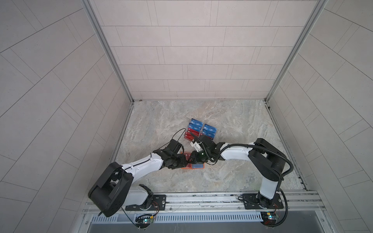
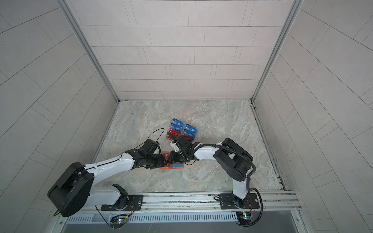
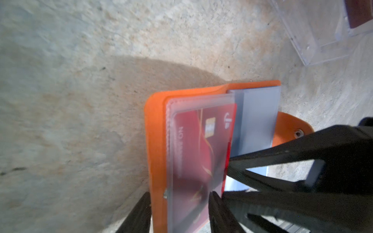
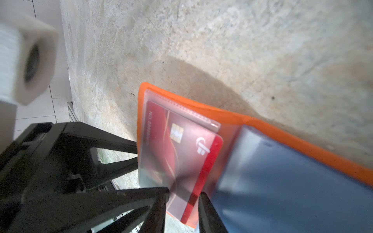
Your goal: Put the credit cards into the card holder
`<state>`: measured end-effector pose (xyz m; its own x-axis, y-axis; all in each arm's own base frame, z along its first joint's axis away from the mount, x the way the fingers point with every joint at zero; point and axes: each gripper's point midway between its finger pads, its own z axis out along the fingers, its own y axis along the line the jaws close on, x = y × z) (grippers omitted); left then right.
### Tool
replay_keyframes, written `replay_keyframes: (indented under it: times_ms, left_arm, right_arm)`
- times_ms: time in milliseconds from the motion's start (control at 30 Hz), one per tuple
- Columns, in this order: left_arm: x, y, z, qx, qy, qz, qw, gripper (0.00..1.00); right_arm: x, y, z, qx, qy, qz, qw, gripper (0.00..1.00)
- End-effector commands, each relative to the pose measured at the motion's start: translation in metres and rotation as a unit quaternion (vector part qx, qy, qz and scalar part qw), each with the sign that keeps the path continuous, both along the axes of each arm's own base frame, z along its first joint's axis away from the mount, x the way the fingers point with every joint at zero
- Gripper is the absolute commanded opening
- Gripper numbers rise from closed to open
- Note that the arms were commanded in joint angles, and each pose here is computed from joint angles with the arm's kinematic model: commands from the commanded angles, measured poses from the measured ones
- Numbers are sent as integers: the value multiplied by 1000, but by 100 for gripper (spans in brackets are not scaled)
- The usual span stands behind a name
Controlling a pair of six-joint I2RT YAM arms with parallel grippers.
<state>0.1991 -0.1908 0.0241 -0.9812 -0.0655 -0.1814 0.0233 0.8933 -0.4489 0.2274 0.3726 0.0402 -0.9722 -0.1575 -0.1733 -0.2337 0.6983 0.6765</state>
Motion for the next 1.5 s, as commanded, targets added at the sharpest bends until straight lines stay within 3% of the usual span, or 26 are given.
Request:
replay_keyframes:
  times_ms: [0,367,500,667,1033,1467]
  left_arm:
    - [0,4,5,14,-7,-7,1000,51]
    - [-1,22,24,41,0,-15,999,53]
    - [10,10,57,14,-27,-23,999,51]
    - [24,-23,88,-62,-44,-44,996,47]
    - [36,-66,55,-108,-14,-70,992,46]
    - [27,-60,12,-89,21,-58,994,46]
  right_arm:
    - [1,-13,16,-23,-20,5,1000,32]
    - [8,-48,26,-50,-41,-4,998,32]
    - [12,-46,23,-59,-42,9,997,29]
    - [18,-56,18,-76,-45,3,996,21]
    - [18,-71,-4,-110,-45,-16,993,16]
    - [16,-72,-15,-119,-35,-12,992,16]
